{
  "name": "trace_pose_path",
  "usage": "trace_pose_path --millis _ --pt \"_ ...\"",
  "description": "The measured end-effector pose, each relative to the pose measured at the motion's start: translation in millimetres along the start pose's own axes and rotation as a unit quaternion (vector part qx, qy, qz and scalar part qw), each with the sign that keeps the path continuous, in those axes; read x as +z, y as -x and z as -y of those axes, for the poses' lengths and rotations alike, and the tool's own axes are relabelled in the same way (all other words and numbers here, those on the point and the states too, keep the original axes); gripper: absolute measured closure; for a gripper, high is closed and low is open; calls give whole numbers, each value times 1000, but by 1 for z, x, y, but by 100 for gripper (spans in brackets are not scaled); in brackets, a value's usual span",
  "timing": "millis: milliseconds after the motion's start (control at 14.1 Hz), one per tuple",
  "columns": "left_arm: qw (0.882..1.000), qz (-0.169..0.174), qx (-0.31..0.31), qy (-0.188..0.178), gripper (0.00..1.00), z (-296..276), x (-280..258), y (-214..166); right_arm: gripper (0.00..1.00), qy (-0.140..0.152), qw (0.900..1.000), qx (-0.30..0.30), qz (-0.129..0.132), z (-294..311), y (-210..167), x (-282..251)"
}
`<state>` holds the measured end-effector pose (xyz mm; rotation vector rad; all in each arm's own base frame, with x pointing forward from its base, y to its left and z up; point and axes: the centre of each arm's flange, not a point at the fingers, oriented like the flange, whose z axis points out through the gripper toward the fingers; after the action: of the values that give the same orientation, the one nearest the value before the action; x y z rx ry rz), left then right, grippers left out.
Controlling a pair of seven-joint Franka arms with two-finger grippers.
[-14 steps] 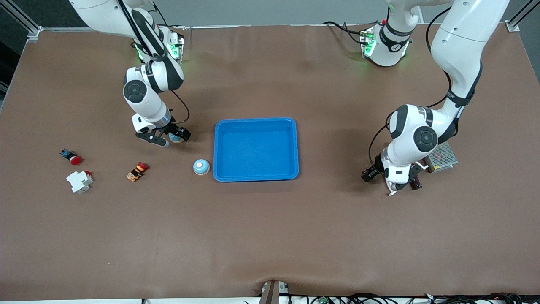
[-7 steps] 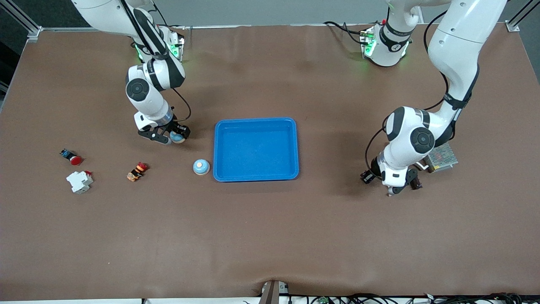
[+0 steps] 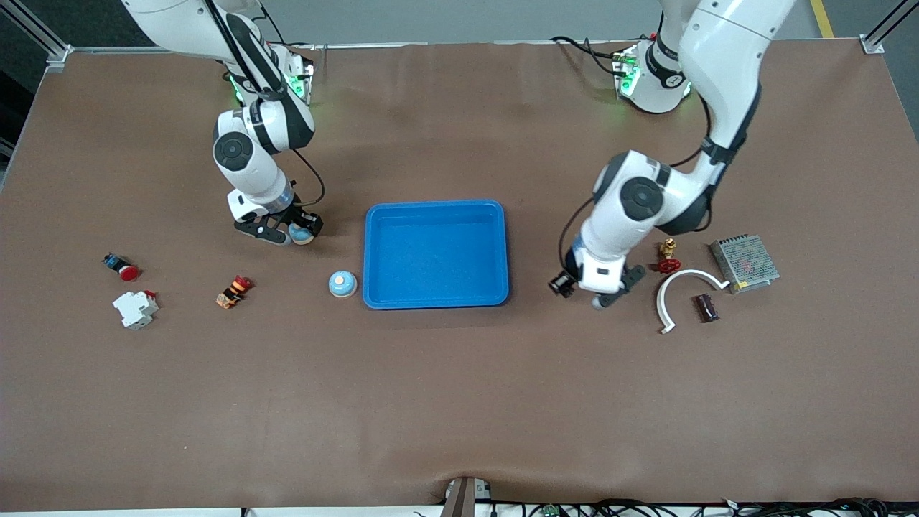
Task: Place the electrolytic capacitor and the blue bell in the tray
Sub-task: 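Lower the bell into the tray while the left gripper releases the capacitor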
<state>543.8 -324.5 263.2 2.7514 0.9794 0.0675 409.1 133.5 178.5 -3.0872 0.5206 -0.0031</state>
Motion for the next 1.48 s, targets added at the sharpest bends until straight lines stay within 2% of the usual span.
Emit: trace_pose_path --millis 283,495,636,990,1202,1485 --pt "1000 12 -16 13 66 -38 -4 87 33 -8 1000 5 -7 14 -11 -17" --pt "999 27 -32 3 66 -48 13 144 33 -20 998 56 -14 57 -9 -36" --pt "999 36 -35 -12 66 -45 34 168 33 -33 996 86 -20 91 2 -49" --pt "997 50 -29 -50 66 -32 83 206 33 -6 991 135 8 117 -4 -68" --pt "997 51 -28 -58 66 -32 88 210 33 -10 987 158 6 151 11 -75" --pt "996 48 -31 -65 66 -35 86 204 33 -15 983 180 14 187 39 -51"
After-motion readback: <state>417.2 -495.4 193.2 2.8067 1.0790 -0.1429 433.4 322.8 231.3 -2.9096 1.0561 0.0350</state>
